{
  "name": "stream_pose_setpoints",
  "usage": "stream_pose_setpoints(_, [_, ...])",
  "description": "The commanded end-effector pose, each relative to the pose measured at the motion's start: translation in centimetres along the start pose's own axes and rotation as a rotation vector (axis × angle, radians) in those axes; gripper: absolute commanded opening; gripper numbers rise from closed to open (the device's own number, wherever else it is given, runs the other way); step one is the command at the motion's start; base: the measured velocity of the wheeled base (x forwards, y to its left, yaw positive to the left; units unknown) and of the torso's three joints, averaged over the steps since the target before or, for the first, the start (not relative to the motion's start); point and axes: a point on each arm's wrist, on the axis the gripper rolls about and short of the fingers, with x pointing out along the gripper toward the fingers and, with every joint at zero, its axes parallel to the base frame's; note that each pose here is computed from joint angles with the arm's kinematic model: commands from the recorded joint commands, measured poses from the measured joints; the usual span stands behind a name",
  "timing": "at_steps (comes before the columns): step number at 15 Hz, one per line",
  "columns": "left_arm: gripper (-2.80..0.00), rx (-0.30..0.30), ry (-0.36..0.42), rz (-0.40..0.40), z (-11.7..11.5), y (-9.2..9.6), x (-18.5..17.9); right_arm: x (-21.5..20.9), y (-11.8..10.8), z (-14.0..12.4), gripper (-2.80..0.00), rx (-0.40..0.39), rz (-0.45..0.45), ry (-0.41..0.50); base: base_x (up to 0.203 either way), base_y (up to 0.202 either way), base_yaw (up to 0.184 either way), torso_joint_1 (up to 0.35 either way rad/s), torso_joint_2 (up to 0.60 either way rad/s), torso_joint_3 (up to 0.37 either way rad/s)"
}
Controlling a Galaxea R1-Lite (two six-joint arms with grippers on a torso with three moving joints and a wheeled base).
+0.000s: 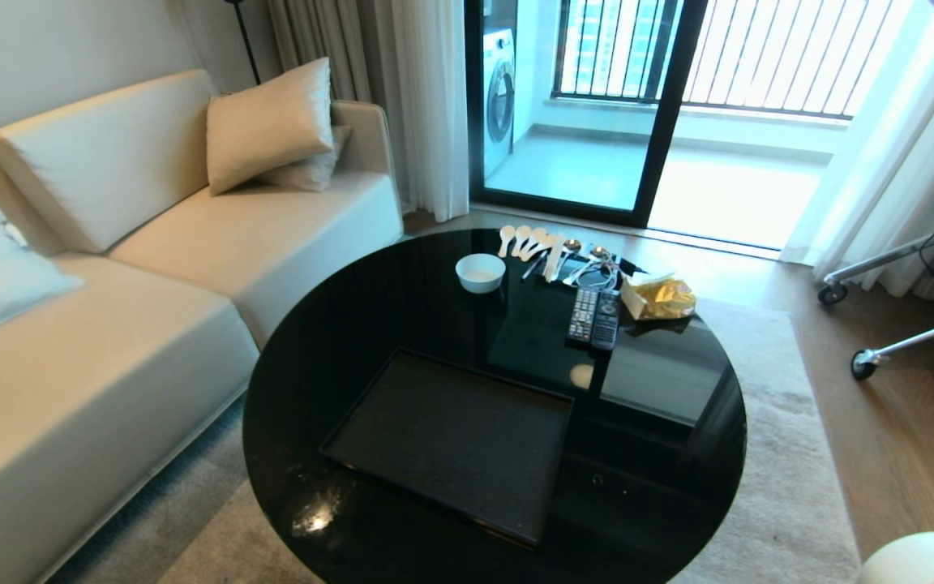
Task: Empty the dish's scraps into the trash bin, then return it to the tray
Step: Put the bowl back to the table
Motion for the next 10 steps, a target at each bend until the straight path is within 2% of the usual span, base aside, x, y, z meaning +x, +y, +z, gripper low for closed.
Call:
stream_pose_setpoints(1, [-2.8, -0.001, 0.001, 0.001, 0.01, 0.0, 0.01, 0.01, 0.0, 0.0, -2.8, -0.002, 0.001, 0.001, 0.0, 0.0, 0.0, 0.0, 0.0, 0.0])
stream_pose_setpoints(10, [-2.8, -0.001, -0.001, 0.001, 0.0, 0.0, 0.0, -0.03, 0.07, 0.0, -2.8, -0.078, 0.03, 0.008, 0.0, 0.0, 0.0, 0.0, 0.0, 0.0])
